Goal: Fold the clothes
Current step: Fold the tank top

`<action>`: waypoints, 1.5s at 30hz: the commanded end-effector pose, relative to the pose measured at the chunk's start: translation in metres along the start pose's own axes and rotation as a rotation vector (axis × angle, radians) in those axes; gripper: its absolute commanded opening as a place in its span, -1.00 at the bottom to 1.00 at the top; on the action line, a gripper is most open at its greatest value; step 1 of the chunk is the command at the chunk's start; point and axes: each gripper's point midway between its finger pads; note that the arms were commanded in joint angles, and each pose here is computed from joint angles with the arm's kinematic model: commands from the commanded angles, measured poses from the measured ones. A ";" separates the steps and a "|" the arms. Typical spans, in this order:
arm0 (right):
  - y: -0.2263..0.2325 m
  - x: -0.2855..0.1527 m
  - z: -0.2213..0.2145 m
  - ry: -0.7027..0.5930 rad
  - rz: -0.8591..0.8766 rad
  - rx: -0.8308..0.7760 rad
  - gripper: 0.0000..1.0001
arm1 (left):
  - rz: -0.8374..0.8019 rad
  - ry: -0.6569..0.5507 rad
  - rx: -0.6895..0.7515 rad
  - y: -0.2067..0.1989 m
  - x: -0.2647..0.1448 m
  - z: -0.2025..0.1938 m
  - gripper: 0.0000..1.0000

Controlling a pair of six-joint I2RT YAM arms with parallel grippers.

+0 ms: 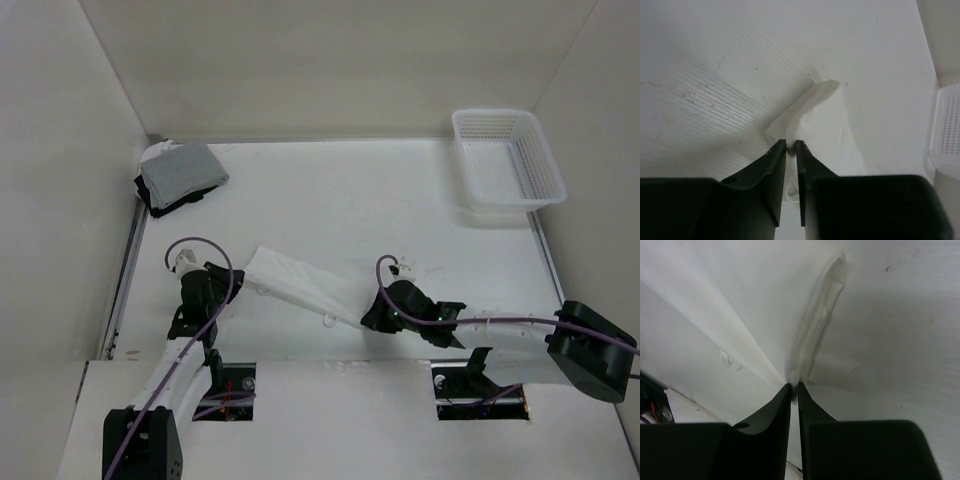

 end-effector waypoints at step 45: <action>0.005 -0.013 0.083 -0.305 0.155 0.058 0.04 | -0.248 -0.093 0.088 -0.088 0.029 -0.007 -0.45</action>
Point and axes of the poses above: each gripper's point midway between its finger pads, its own x axis out along the fingers, its own y axis along the line the jaws close on, z = x × y, and after that the axes turned 1 degree about x, right-handed
